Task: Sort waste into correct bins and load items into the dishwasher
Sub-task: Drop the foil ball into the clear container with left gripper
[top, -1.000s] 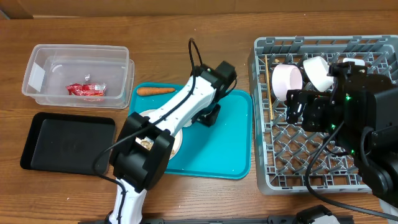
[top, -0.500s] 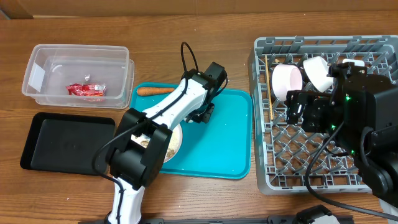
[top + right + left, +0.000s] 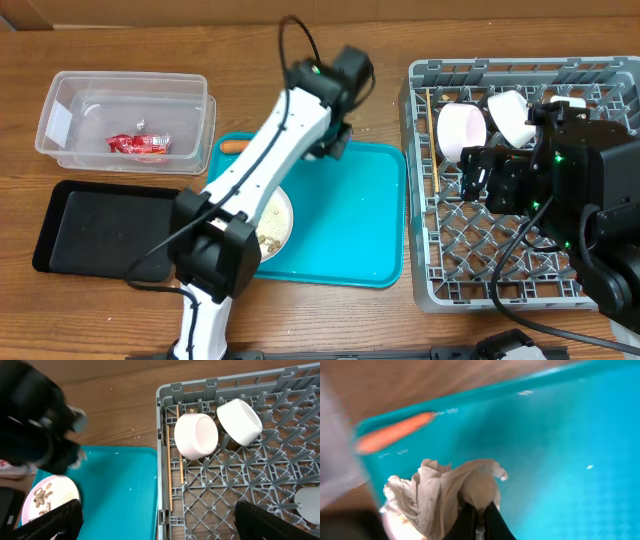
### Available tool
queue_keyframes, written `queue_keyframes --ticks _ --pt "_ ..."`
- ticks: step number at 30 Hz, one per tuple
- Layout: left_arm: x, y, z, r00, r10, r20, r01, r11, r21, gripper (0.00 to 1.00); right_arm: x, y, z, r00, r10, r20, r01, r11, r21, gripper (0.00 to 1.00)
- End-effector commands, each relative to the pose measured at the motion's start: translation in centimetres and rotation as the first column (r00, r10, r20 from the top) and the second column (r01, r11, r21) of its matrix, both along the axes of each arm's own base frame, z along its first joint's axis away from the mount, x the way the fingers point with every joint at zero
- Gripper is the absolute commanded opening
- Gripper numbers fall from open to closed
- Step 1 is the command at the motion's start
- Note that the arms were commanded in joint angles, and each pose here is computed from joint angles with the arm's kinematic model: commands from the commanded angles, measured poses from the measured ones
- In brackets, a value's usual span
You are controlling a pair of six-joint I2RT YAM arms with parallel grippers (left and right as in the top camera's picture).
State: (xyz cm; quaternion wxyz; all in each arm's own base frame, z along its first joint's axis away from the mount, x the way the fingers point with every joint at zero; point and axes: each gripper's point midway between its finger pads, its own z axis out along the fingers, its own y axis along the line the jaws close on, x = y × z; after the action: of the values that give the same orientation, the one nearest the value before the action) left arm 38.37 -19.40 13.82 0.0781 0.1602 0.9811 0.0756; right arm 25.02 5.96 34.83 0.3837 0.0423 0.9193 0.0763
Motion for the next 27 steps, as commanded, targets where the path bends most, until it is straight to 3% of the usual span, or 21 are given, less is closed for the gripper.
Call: queue_keyframes --ticks 1,3,6,9,13,14,16,17,21,27 --pt "2.6 5.9 4.5 0.970 0.192 0.152 -0.208 0.972 0.104 0.04 -0.1 -0.1 0.4 1.000 -0.002 0.011 0.002 1.000 0.000 1.00" --pt "3.2 9.9 5.6 0.932 0.300 0.201 -0.332 0.931 0.150 0.04 -0.1 -0.1 0.4 1.000 -0.002 0.011 0.002 1.000 0.000 1.00" --pt "3.9 14.3 5.3 0.874 0.443 0.198 -0.471 0.873 0.126 0.04 -0.1 -0.1 0.4 1.000 -0.002 0.011 0.002 1.000 0.000 1.00" --pt "4.7 17.5 4.2 0.807 0.575 0.132 -0.581 0.814 0.009 0.04 -0.1 -0.1 0.4 1.000 -0.002 0.011 0.002 1.000 0.000 1.00" --pt "6.4 19.7 3.8 0.762 0.643 0.077 -0.628 0.763 -0.149 0.04 -0.1 -0.1 0.4 1.000 -0.002 0.011 0.002 1.000 0.000 1.00" --pt "6.7 20.3 3.9 0.753 0.653 0.080 -0.636 0.754 -0.165 0.05 -0.1 -0.1 0.4 1.000 -0.002 0.011 0.002 1.000 0.000 1.00" --pt "6.9 21.0 3.8 0.741 0.668 0.069 -0.648 0.738 -0.188 0.18 -0.1 -0.1 0.4 1.000 -0.002 0.011 0.002 1.000 0.000 1.00" --pt "6.8 20.9 3.8 0.742 0.669 0.056 -0.648 0.735 -0.199 0.25 -0.1 -0.1 0.3 1.000 -0.002 0.011 0.002 1.000 0.000 1.00" --pt "6.4 19.4 3.6 0.793 0.609 0.015 -0.592 0.777 -0.214 0.34 -0.1 -0.1 0.3 1.000 -0.002 0.010 0.002 1.000 -0.001 1.00" --pt "6.5 13.6 3.7 0.913 0.406 0.028 -0.391 0.894 -0.219 0.34 0.2 0.0 0.0 1.000 -0.002 -0.003 0.002 1.000 -0.005 1.00"
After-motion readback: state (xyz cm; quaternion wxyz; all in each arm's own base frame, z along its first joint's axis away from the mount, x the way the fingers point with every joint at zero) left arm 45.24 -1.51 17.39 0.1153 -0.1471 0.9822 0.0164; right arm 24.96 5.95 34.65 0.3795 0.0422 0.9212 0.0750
